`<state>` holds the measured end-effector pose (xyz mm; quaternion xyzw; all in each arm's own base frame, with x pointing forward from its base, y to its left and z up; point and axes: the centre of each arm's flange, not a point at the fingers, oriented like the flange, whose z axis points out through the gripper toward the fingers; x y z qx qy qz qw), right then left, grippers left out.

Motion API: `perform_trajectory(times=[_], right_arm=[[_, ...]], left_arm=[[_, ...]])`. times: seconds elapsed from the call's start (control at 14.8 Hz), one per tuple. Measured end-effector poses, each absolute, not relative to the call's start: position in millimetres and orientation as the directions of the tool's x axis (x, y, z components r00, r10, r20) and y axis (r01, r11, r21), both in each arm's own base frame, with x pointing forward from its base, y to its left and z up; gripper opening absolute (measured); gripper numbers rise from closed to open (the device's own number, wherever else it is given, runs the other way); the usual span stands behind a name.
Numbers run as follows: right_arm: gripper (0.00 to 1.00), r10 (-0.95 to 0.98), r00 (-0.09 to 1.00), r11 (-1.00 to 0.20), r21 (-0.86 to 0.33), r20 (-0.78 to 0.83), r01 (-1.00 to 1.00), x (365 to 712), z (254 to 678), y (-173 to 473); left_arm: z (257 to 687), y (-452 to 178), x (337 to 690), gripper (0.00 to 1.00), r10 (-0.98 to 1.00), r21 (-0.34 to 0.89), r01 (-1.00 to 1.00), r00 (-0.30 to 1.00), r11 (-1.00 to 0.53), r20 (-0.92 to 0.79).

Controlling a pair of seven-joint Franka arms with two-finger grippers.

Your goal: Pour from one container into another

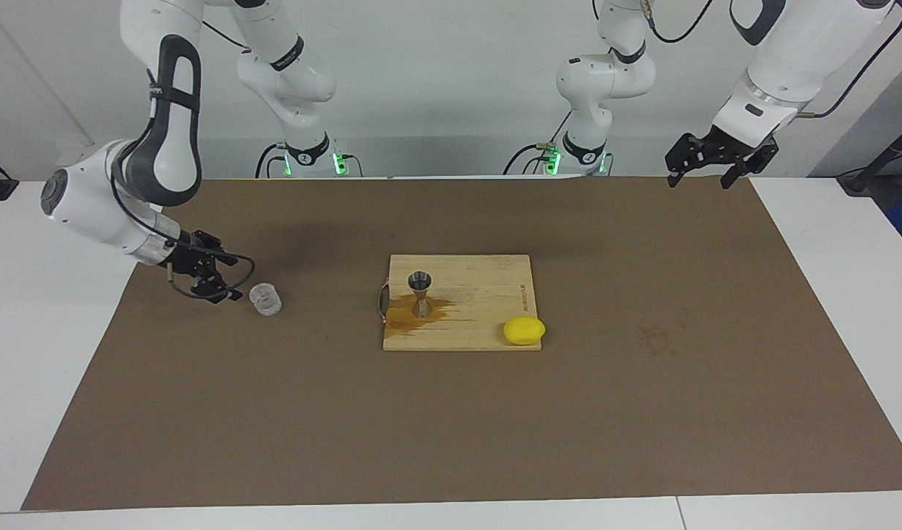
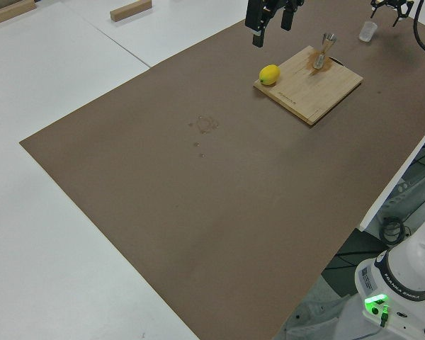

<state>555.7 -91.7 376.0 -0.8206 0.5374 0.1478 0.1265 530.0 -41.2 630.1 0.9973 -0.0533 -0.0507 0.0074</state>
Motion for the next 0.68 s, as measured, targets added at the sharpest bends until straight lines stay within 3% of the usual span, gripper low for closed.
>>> perform_trajectory(times=[0.41, 0.68], right_arm=[[1.00, -0.639, 0.735, -0.740, -0.080, -0.227, -0.668, 566.5, 412.2, -12.1], [1.00, -0.412, 0.897, -0.895, -0.110, -0.161, -0.432, 562.9, 431.0, 17.4]], left_arm=[[630.1, -41.2, 530.0, 1.00, -0.107, 0.020, -0.106, 0.989, -0.994, -0.100], [630.1, -41.2, 530.0, 1.00, -0.107, 0.020, -0.106, 0.989, -0.994, -0.100]])
